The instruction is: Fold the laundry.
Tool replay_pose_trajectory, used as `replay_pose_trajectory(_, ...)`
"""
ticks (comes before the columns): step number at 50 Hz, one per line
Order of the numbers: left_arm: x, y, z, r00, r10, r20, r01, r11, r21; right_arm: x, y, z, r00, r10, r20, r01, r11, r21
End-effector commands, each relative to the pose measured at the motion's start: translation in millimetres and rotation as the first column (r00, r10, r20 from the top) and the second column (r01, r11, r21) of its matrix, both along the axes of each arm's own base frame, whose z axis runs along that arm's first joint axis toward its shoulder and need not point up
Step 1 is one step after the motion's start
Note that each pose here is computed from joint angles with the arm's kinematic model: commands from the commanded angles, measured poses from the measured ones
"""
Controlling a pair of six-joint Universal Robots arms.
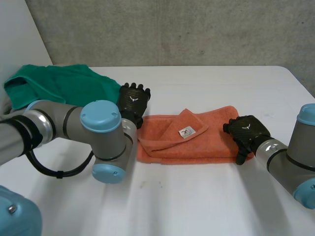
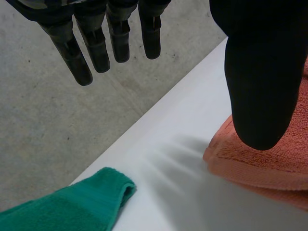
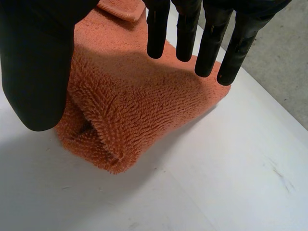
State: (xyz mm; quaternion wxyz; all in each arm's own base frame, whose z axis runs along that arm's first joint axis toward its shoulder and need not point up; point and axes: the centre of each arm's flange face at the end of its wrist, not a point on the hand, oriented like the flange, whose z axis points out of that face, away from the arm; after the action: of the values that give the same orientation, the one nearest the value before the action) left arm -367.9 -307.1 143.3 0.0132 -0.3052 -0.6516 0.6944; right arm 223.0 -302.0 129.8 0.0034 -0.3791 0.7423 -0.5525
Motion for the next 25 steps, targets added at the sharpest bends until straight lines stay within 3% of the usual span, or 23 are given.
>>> replay_pose_trajectory(1,-14,38,15,0.994,-0.113,0.002,0.113,0.994,-0.005,-1,-1,0,1.0,-0.003,0.001,0.003,1.0,-0.001)
replay_pose_trajectory(7,-34,71,20,0.96,-0.274,-0.061,0.277,0.96,0.03,-1,0,0,1.0,-0.003,0.0,0.003,1.0,0.0)
replay_pose_trajectory(11,-38,77,13,0.946,-0.314,-0.079,0.319,0.946,0.06,-1,1,-1,1.0,-0.003,-0.001,0.003,1.0,0.003)
replay_pose_trajectory(25,-40,49,-25,0.963,-0.267,-0.033,0.269,0.959,0.086,-1,0,-2,1.0,-0.002,-0.002,0.002,1.0,0.002)
